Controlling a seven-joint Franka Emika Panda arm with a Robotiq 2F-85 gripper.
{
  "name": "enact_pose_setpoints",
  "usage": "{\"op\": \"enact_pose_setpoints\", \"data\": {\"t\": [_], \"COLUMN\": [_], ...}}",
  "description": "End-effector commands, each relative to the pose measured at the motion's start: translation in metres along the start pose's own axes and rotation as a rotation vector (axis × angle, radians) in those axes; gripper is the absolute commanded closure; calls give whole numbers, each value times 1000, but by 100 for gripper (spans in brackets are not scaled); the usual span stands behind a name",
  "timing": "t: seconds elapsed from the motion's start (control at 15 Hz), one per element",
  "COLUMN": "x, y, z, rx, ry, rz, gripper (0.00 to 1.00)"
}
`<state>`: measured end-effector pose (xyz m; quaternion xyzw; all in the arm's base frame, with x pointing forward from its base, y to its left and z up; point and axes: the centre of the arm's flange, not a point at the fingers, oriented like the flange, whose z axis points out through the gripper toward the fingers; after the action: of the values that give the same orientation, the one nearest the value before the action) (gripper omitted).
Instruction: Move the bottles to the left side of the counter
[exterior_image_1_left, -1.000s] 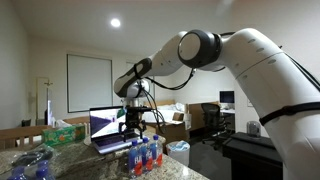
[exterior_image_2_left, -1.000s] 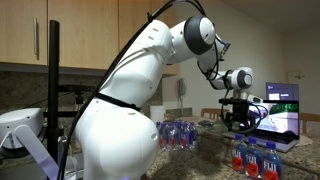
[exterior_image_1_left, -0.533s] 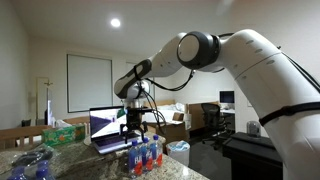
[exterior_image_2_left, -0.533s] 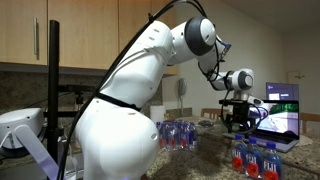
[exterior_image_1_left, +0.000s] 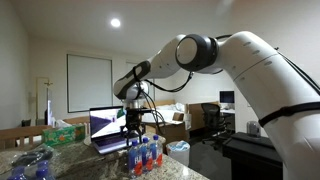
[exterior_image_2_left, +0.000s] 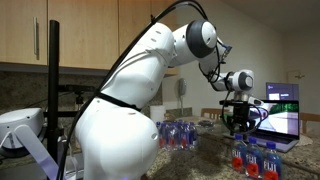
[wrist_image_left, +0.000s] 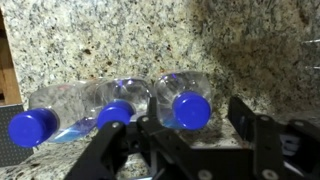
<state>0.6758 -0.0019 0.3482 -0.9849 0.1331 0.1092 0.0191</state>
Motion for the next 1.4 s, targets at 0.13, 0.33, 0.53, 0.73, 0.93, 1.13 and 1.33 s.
{"op": "enact_pose_setpoints", "data": {"t": [0.13, 0.33, 0.53, 0.73, 0.93, 1.13, 1.33], "x": [2, 1, 1, 0, -4, -10, -13], "y": [-6, -6, -7, -6, -7, -9, -14], "z": [-7, -7, -7, -7, -10, -14, -18], "rx": [-25, -31, -33, -33, -32, -28, -28], "ry": [2, 6, 4, 2, -9, -31, -44], "rz": [10, 7, 5, 4, -8, -17, -21], "gripper": [55, 75, 81, 86, 86, 86, 86]}}
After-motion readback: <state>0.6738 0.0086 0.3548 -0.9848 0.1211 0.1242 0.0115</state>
